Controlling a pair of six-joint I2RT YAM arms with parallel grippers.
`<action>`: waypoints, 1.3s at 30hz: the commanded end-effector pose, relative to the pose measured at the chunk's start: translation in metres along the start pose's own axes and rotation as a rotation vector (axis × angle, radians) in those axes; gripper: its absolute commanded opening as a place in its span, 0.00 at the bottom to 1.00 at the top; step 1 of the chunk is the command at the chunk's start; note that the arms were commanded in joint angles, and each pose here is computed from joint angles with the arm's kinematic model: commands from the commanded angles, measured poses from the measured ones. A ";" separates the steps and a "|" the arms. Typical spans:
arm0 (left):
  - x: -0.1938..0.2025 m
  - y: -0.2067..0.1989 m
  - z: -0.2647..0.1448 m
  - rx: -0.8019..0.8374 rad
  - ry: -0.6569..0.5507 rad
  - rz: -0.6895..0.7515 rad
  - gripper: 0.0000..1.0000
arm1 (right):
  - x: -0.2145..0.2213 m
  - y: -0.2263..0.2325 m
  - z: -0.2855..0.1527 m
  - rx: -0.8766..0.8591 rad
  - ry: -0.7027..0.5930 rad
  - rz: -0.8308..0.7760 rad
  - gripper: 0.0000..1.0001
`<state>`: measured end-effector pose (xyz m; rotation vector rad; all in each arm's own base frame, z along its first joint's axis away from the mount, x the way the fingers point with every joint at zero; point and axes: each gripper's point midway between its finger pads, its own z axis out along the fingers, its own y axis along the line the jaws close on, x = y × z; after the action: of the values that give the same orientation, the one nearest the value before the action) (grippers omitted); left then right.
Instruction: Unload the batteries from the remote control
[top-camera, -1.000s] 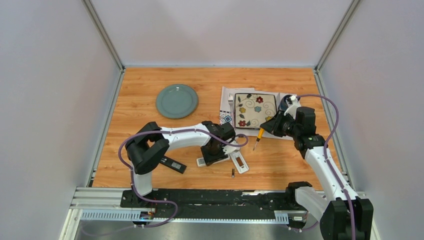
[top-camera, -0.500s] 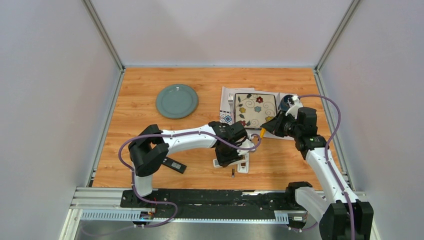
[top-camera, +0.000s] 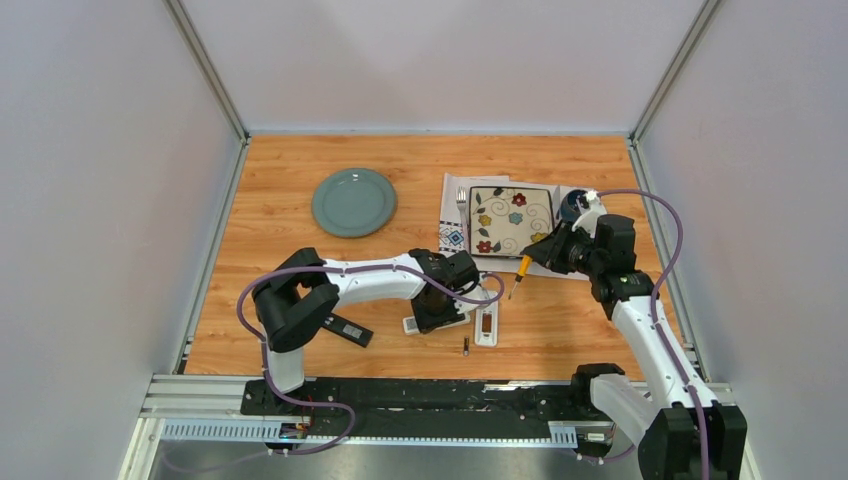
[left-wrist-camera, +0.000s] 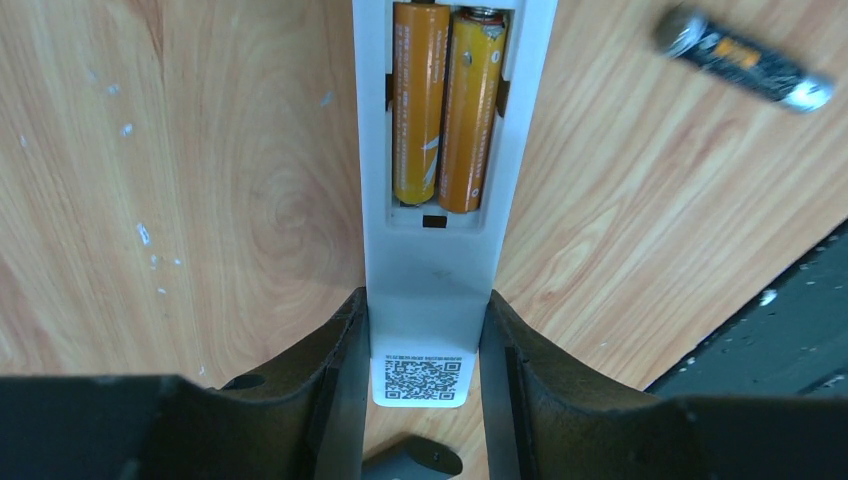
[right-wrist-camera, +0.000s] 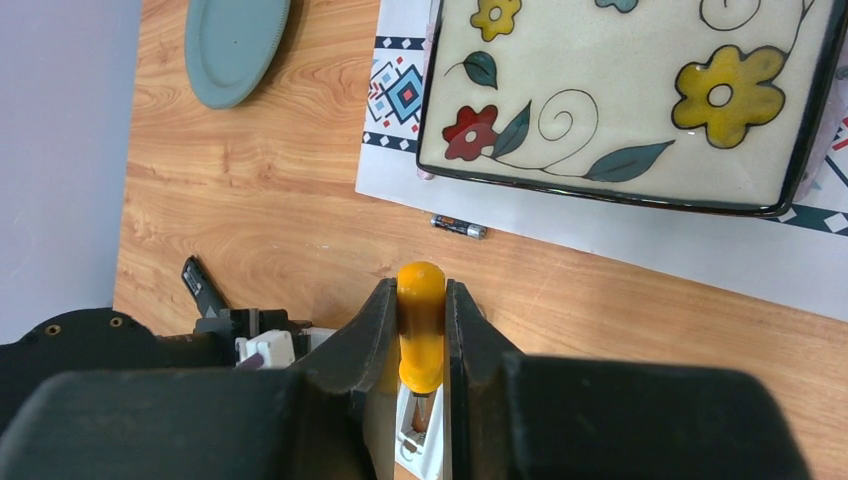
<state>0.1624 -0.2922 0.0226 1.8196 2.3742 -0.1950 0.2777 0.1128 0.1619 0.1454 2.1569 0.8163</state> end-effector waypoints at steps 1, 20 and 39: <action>0.002 0.013 -0.012 -0.063 -0.020 -0.003 0.24 | -0.013 0.014 -0.001 -0.060 -0.045 -0.006 0.00; 0.020 0.021 -0.021 -0.047 -0.224 -0.260 0.66 | -0.007 0.024 0.004 -0.101 -0.030 0.007 0.00; 0.018 0.014 -0.098 -0.114 -0.589 -0.409 0.72 | 0.021 0.072 -0.021 -0.204 0.020 -0.034 0.00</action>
<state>0.1708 -0.2528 0.1000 1.1196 2.2568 -0.4778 0.2498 0.1622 0.1786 0.0261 2.1304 0.9884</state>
